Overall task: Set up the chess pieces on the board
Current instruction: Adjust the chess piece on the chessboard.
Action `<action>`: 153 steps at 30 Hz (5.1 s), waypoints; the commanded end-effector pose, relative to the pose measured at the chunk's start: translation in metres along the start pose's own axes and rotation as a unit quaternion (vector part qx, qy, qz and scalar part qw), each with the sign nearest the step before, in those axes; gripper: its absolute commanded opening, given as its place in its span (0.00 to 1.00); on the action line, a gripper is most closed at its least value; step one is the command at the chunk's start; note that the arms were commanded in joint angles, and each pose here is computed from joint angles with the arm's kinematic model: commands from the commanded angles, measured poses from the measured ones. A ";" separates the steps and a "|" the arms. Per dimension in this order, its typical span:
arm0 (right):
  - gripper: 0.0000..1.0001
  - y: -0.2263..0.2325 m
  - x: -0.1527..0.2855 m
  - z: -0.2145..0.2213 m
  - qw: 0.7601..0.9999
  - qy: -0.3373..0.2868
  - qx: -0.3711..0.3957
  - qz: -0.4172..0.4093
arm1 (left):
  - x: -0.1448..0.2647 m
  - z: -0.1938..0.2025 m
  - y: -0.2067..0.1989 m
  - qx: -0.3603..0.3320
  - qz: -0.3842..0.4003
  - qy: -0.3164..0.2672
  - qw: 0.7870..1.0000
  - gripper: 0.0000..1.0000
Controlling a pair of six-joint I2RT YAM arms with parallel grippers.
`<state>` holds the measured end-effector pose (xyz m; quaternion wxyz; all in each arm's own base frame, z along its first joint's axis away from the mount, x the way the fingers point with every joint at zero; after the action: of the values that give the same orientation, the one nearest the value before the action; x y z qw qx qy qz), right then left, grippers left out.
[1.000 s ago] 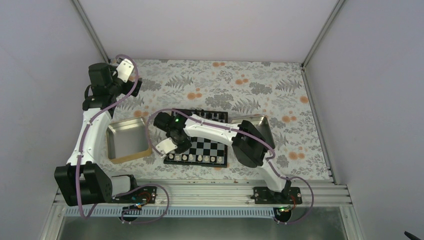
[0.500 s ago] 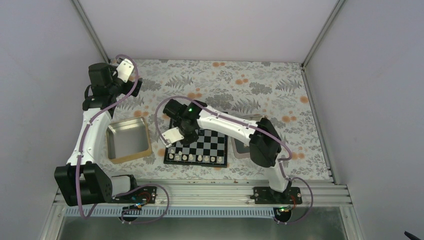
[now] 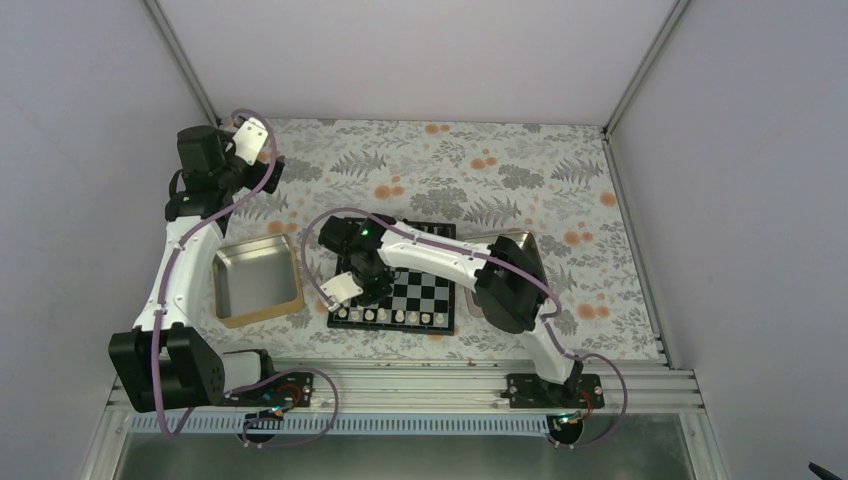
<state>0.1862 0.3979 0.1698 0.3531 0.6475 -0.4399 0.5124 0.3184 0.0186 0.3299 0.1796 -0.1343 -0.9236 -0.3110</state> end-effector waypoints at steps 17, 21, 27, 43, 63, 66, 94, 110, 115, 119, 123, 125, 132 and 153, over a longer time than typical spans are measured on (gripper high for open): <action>0.24 -0.007 -0.018 -0.012 1.000 -0.015 0.006 -0.005 | 0.008 -0.002 0.003 -0.003 -0.009 -0.018 1.000 1.00; 0.24 -0.008 -0.022 -0.011 1.000 -0.012 0.006 -0.004 | 0.008 -0.002 0.003 -0.004 -0.008 -0.020 1.000 1.00; 0.22 -0.008 -0.027 -0.010 1.000 -0.007 0.005 -0.009 | 0.009 -0.002 0.003 -0.003 -0.006 -0.022 1.000 1.00; 0.04 -0.008 -0.028 -0.006 1.000 -0.001 0.000 -0.015 | 0.008 -0.001 0.003 -0.002 -0.005 -0.021 1.000 1.00; 0.05 -0.019 -0.001 -0.006 1.000 -0.013 -0.010 0.027 | 0.010 -0.002 0.004 -0.002 -0.007 -0.022 1.000 1.00; 0.05 -0.019 -0.005 -0.005 1.000 -0.012 -0.010 0.019 | 0.009 -0.001 0.003 -0.002 -0.006 -0.022 1.000 1.00; 0.25 -0.020 0.008 -0.016 0.998 -0.049 -0.005 0.034 | 0.010 -0.001 0.004 -0.003 -0.007 -0.021 1.000 1.00; 0.25 -0.025 0.001 -0.031 0.999 -0.046 0.012 0.011 | 0.011 0.000 0.005 -0.004 -0.008 -0.022 1.000 1.00; 0.25 -0.022 -0.006 -0.033 0.999 -0.045 0.015 0.000 | 0.010 0.000 0.004 -0.003 -0.005 -0.023 1.000 1.00; 0.24 -0.022 -0.012 -0.033 0.999 -0.045 0.017 -0.007 | 0.010 0.000 0.004 -0.003 -0.005 -0.023 1.000 1.00; 0.24 -0.022 -0.015 -0.033 0.999 -0.046 0.018 -0.011 | 0.010 0.001 0.004 -0.003 -0.004 -0.021 1.000 1.00; 0.24 -0.022 -0.019 -0.033 0.999 -0.044 0.018 -0.014 | 0.009 0.001 0.004 -0.003 -0.004 -0.021 1.000 1.00; 0.25 -0.022 -0.026 -0.033 0.999 -0.043 0.020 -0.019 | 0.009 0.002 0.004 -0.003 -0.004 -0.022 1.000 1.00; 0.14 -0.023 -0.032 -0.034 0.999 -0.043 0.022 -0.024 | 0.009 0.004 0.004 -0.002 -0.002 -0.022 1.000 1.00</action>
<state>0.1995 0.4367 0.1461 0.3409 0.6718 -0.4368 0.4916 0.3133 0.0257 0.3299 0.1758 -0.1354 -0.9259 -0.3058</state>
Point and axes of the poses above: each gripper's point midway between its finger pads, its own x axis back along the fingers, its own y axis along the line the jaws close on, z = x × y, the point moved 10 cm from there along x, back along the fingers, and after that the axes turned 14 degrees about -x, right-handed, at the moved point
